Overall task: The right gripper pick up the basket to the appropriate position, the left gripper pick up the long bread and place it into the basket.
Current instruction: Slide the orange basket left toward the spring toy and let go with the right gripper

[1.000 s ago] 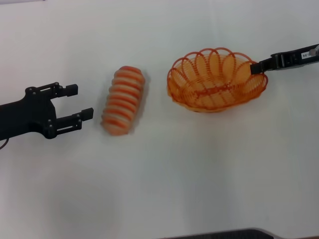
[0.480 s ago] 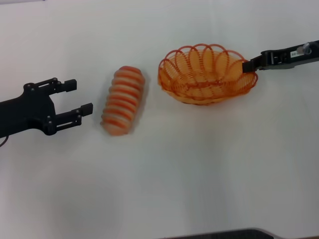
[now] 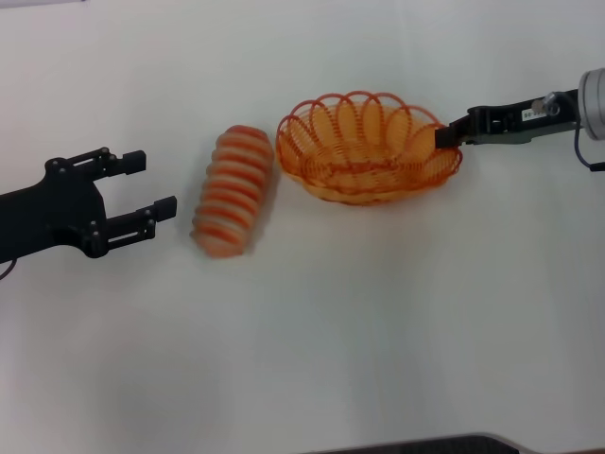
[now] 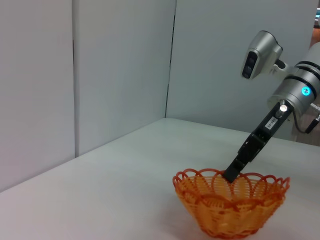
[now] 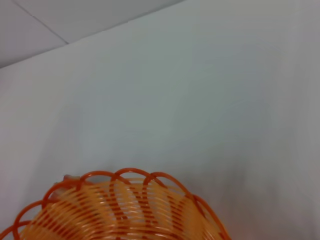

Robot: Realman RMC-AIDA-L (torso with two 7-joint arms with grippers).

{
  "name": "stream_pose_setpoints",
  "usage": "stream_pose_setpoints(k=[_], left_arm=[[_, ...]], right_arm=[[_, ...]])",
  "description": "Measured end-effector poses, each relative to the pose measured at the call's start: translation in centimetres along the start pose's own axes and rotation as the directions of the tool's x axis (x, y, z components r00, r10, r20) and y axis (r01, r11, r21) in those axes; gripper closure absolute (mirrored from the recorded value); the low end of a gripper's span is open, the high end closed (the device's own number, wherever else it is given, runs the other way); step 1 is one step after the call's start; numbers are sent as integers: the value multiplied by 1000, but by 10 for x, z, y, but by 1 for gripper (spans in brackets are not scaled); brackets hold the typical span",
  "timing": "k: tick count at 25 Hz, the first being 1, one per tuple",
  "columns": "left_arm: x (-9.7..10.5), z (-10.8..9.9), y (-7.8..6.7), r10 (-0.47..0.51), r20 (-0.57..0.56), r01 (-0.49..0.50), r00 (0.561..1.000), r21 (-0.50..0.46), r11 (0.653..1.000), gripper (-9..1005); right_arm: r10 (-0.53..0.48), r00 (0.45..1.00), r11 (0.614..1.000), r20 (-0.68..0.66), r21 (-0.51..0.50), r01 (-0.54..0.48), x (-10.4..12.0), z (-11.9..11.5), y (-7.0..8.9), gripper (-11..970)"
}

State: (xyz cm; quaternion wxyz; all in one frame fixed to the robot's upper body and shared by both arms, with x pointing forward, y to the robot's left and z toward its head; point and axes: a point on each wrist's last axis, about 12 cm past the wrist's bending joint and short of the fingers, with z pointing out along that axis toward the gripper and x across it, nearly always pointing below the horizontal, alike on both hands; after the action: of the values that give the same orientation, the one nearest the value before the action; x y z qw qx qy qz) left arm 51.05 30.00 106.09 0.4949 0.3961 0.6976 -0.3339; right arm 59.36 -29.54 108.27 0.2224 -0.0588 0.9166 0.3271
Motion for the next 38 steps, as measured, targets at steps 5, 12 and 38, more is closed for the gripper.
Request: stream_pose_setpoints(k=[5, 12, 38], left_arm=[[0, 0, 0, 9, -2, -9, 1000, 3, 1000, 281], [0, 1, -2, 17, -9, -17, 1000, 17, 1000, 281], [-2, 2, -1, 33, -4, -33, 999, 27, 999, 280]], right_arm=[[28, 1000, 1000, 0, 0, -28, 3, 3, 0, 892], [56, 998, 998, 7, 8, -56, 6, 7, -1, 892], [35, 999, 999, 0, 31, -35, 0, 16, 7, 891]])
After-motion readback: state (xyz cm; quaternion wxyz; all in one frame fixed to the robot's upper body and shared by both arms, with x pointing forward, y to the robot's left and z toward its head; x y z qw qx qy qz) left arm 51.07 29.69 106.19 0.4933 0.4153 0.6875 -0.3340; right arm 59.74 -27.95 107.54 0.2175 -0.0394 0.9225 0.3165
